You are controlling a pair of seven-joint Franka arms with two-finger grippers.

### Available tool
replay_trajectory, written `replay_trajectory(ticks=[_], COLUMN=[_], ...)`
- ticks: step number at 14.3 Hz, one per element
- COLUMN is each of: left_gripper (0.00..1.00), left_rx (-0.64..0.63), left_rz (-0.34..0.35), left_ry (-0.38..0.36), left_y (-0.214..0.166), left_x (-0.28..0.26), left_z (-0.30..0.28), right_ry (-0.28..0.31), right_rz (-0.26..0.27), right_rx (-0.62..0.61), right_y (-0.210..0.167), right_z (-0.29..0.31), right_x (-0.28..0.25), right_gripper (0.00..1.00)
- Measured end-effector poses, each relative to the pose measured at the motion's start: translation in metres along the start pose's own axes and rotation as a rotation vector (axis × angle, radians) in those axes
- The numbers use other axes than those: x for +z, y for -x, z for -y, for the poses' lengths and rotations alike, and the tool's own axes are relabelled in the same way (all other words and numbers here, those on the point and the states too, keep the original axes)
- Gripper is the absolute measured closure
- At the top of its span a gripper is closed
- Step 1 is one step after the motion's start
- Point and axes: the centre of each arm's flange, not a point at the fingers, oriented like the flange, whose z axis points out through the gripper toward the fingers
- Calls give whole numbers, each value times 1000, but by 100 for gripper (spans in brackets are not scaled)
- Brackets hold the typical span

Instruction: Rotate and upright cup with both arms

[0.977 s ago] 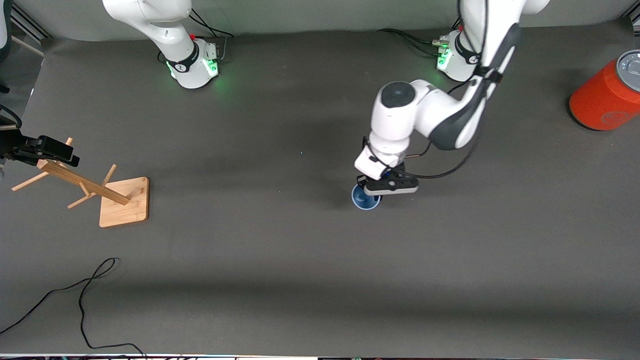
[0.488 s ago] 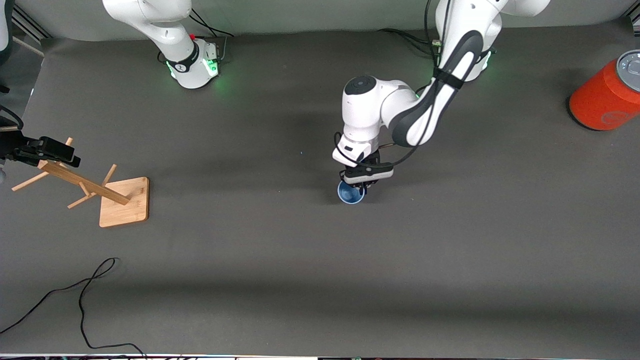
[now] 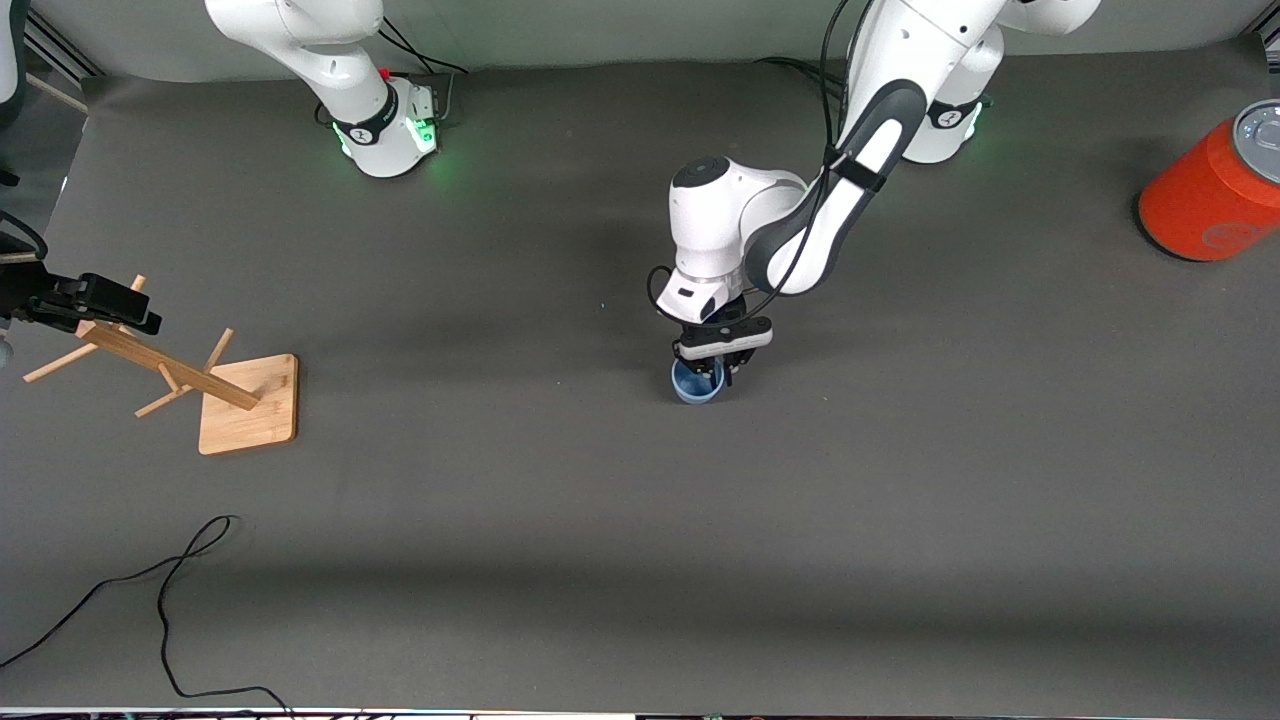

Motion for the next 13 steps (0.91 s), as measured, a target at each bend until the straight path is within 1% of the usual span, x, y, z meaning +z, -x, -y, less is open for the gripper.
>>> replay_trajectory(ticks=[1, 3, 4, 6, 7, 10, 13], left_gripper=[53, 34, 22, 3, 0, 0, 0], left_rx=[-8, -18, -21, -10, 1, 54, 116], left_rz=[-7, -21, -5, 64, 96, 196, 299], left_ry=[4, 13, 18, 20, 5, -40, -28], left_y=[-6, -30, -47, -85, -106, -181, -259], left_x=[-3, -13, -21, -46, -61, -117, -151], left_z=[0, 5, 9, 20, 26, 55, 111], right_ry=[0, 0, 0, 0, 0, 0, 0], right_rz=[0, 0, 1, 0, 0, 1, 0], right_rx=[0, 0, 0, 0, 0, 0, 0], right_y=[0, 0, 0, 0, 0, 0, 0], right_z=[0, 0, 0, 0, 0, 0, 0], right_x=[0, 0, 0, 0, 0, 0, 1], right_gripper=[0, 0, 0, 0, 0, 0, 0])
